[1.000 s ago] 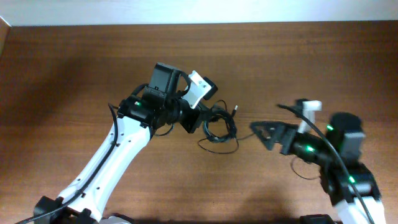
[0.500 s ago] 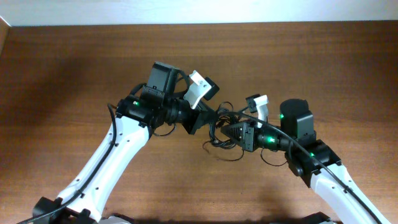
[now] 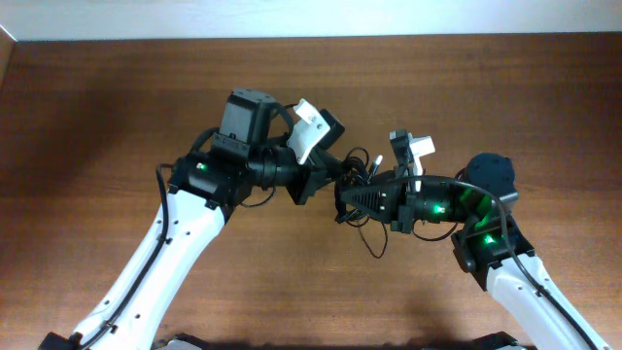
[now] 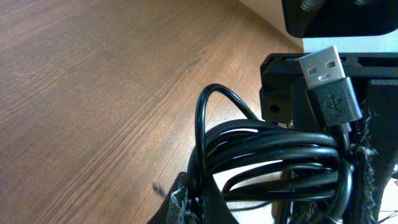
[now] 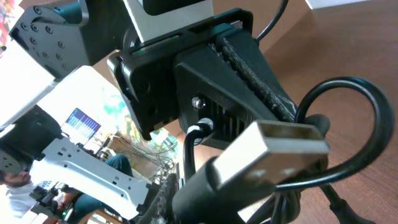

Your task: Untangle cables

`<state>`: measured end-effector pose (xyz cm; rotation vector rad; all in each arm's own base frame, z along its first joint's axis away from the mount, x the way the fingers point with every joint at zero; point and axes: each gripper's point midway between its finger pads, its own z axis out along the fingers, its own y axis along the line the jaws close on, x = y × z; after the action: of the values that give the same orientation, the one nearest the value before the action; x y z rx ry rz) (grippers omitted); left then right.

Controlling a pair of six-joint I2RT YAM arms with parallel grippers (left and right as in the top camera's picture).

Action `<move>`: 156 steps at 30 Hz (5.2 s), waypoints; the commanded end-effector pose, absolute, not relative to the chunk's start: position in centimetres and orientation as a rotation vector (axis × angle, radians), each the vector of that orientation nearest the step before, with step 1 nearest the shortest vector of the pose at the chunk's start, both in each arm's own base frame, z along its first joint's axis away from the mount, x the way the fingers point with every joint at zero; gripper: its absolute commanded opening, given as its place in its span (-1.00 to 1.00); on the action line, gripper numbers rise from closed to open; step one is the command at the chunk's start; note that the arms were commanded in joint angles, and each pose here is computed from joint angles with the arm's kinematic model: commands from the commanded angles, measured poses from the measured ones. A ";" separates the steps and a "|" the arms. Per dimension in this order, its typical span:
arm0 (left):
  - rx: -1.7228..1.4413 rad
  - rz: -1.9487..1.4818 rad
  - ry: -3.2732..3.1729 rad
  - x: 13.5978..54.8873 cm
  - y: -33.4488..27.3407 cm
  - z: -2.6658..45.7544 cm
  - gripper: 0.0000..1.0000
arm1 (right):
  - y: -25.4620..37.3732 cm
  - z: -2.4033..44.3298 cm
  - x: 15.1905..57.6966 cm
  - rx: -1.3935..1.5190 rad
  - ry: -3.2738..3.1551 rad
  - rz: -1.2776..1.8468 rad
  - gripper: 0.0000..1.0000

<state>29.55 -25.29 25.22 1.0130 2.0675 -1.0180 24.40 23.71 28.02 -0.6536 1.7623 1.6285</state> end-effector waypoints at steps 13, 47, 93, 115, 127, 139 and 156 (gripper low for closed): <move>-0.055 -1.193 2.429 36.2 -14.1 22.3 -1.00 | 21.5 26.3 29.9 -0.183 1.949 1.359 -0.91; 0.824 -0.790 2.359 31.3 -20.7 19.8 -1.00 | 20.9 28.3 34.3 0.070 1.820 1.663 -0.92; 0.813 -1.079 2.082 32.5 -24.6 25.4 -1.00 | 22.0 19.9 31.4 0.563 2.288 1.773 0.16; 1.014 -1.329 1.831 29.3 -27.4 29.0 -1.00 | 22.6 23.7 34.8 0.722 2.020 1.801 -0.87; 0.660 -0.805 2.255 35.0 -20.3 22.2 -1.00 | 20.9 31.2 32.6 -0.059 1.739 1.790 -0.91; 0.182 -0.816 2.498 39.0 -19.6 16.0 -0.98 | 21.5 33.7 29.7 -0.232 1.673 1.900 -0.92; 0.602 -0.970 2.376 36.5 -21.9 17.0 0.11 | 19.3 21.0 34.9 0.692 2.127 1.708 -0.91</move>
<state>36.84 -21.40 16.57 0.4734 2.4390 -0.9575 34.39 19.67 20.60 0.6318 2.1545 1.7386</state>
